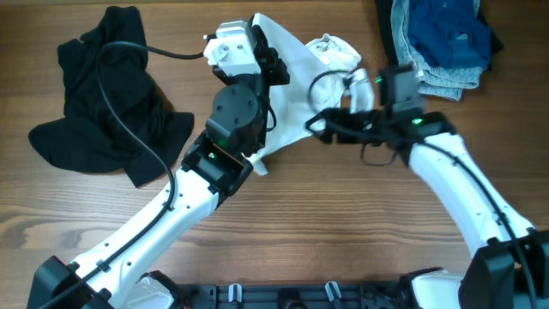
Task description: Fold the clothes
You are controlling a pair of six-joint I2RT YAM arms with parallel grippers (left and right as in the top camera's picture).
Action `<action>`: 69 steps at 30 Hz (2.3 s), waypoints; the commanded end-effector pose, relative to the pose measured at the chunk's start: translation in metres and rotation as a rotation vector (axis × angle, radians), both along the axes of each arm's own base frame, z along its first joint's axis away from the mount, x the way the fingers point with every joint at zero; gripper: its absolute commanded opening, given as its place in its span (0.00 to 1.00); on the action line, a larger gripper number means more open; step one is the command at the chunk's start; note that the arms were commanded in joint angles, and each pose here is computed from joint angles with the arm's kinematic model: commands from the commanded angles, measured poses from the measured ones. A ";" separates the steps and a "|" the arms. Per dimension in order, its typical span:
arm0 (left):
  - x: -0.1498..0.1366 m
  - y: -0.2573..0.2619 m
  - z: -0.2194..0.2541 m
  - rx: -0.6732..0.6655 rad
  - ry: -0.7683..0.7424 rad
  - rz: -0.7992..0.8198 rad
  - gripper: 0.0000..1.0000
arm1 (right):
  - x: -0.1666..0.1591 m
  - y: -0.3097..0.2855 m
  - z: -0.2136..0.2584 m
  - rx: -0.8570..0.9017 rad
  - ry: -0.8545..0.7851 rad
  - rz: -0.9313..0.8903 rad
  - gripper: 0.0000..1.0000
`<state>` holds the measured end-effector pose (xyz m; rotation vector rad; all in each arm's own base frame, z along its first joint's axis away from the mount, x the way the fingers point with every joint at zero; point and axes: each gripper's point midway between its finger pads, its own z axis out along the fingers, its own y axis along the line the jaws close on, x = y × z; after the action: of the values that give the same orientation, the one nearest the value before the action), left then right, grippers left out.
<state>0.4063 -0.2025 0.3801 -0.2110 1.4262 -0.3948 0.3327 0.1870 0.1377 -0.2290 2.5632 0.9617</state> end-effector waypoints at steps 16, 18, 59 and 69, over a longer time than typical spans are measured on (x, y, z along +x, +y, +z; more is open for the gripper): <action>-0.029 0.000 0.104 -0.203 -0.320 -0.090 0.04 | 0.035 0.038 0.011 0.120 0.006 -0.225 0.77; -0.031 0.002 0.113 -0.216 -0.339 -0.089 0.04 | 0.037 0.035 0.010 0.113 0.003 -0.242 0.77; -0.011 0.048 0.257 -0.239 -0.548 -0.008 0.04 | -0.001 0.071 0.114 0.385 -0.293 0.203 0.76; -0.004 0.043 0.248 -0.212 -0.500 -0.009 0.04 | 0.008 0.122 0.101 0.371 -0.375 0.214 0.68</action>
<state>0.4158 -0.1662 0.6121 -0.2601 0.9273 -0.5710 0.3293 0.2974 0.2400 -0.5456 2.0378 1.3521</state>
